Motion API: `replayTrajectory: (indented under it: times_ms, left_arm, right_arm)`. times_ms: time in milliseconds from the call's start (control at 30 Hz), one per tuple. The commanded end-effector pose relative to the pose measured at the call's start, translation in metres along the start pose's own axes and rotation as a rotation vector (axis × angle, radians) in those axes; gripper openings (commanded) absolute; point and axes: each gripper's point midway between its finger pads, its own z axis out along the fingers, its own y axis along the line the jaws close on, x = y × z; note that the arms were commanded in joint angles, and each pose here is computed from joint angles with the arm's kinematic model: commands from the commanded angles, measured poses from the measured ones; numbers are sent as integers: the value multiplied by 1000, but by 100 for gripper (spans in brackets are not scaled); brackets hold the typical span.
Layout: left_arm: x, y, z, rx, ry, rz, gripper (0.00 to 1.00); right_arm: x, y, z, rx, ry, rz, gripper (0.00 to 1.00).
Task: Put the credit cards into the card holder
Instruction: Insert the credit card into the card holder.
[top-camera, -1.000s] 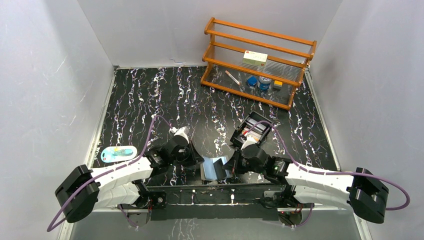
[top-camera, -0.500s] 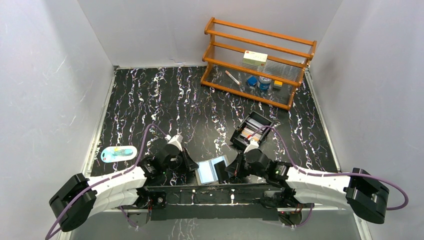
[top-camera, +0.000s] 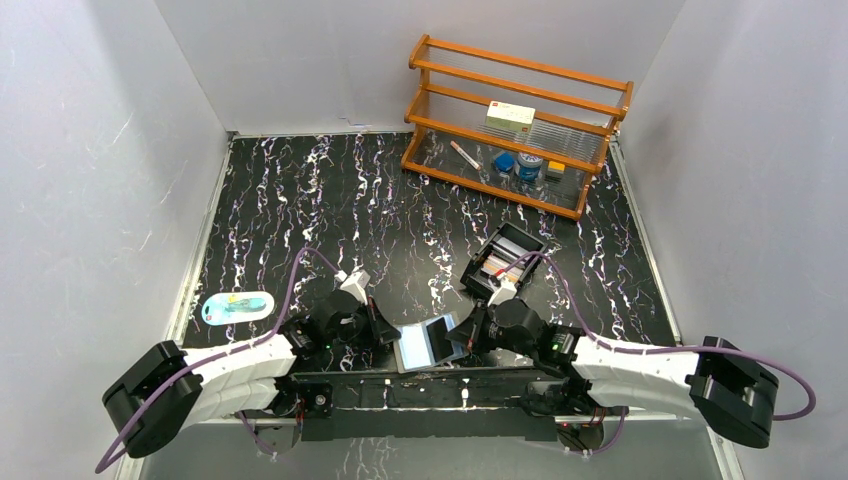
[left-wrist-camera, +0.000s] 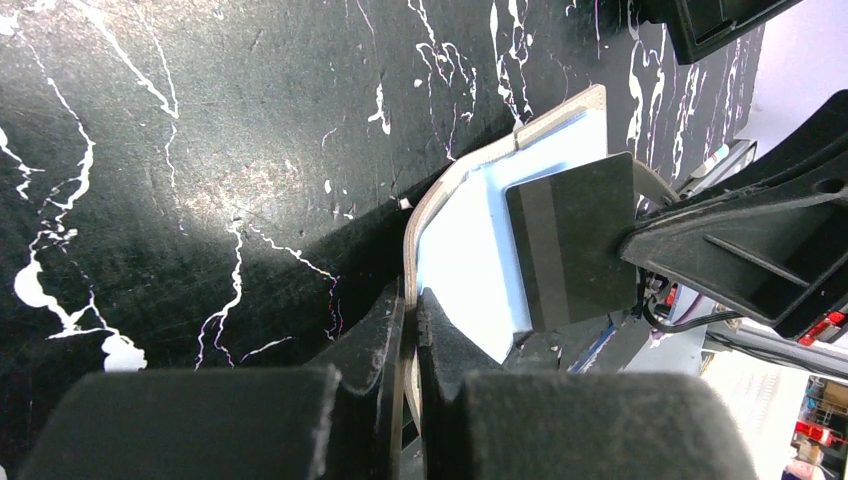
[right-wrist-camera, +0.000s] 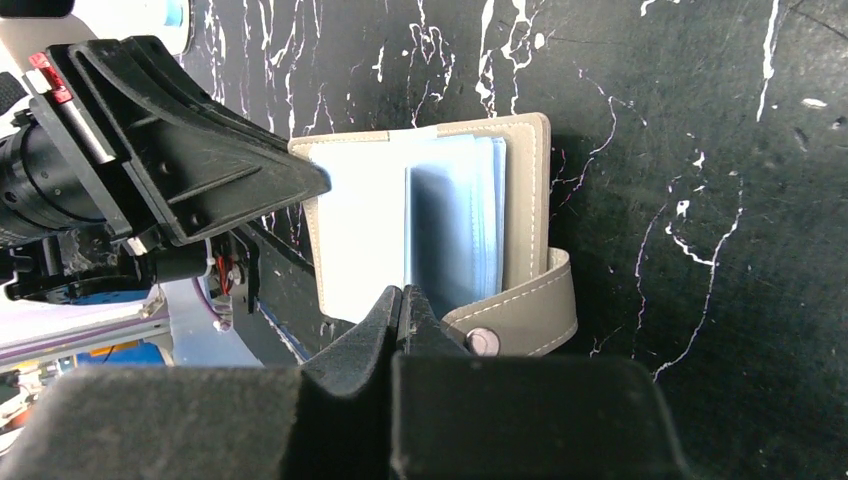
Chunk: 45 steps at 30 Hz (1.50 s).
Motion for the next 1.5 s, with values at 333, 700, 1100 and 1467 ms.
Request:
replayTrajectory:
  times_ms: [333,700,1100,1467]
  left_arm:
    - [5,9,1,-6,11,32,0]
    - [6,9,4,-8,24,37,0]
    - [8,8,7,-1,35,37,1]
    - [7,8,7,-2,31,46,4]
  right_arm:
    - [3,3,10,-46,-3,27,0]
    - [3,5,13,-53,1,16,0]
    - [8,7,19,-80,28,10,0]
    - [4,5,18,-68,10,16,0]
